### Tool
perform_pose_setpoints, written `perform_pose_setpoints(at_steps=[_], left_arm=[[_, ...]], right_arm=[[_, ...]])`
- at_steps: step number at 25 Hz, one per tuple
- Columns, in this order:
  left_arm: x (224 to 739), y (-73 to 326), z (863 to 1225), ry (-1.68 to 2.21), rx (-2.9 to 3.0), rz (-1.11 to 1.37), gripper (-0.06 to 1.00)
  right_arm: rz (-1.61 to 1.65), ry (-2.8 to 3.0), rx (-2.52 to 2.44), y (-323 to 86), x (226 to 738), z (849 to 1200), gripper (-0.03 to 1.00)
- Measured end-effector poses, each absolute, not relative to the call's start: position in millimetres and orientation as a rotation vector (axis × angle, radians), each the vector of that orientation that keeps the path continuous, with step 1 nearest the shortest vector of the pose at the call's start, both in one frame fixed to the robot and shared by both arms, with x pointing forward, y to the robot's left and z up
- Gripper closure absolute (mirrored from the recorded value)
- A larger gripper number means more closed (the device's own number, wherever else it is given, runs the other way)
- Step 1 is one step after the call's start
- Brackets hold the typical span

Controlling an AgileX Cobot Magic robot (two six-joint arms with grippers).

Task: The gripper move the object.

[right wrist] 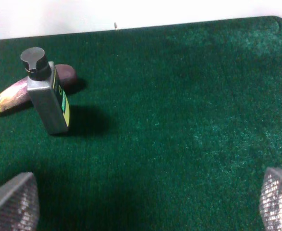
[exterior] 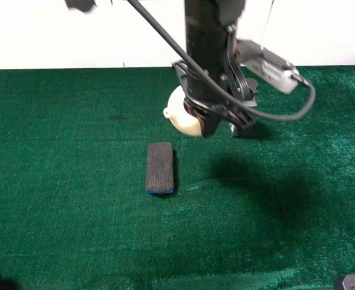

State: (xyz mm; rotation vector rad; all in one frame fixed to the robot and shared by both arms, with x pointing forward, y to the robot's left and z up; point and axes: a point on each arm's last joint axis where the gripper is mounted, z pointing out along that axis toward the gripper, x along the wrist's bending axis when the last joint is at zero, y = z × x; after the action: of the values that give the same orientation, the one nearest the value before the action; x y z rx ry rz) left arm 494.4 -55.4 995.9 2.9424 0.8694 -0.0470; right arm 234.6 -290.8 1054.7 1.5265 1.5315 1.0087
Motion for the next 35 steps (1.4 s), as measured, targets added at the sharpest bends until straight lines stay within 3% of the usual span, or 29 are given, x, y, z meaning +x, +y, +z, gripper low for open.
perform_pose_setpoints(at_steps=[14, 35], left_arm=[[472, -83, 959, 0.804, 2.991, -0.131, 0.87], [473, -92, 906, 0.836, 2.978, -0.194, 0.87]], right_arm=[[1.017, 1.533, 1.528, -290, 235, 1055, 0.28], [1.020, 1.534, 1.529, -290, 235, 1055, 0.28]])
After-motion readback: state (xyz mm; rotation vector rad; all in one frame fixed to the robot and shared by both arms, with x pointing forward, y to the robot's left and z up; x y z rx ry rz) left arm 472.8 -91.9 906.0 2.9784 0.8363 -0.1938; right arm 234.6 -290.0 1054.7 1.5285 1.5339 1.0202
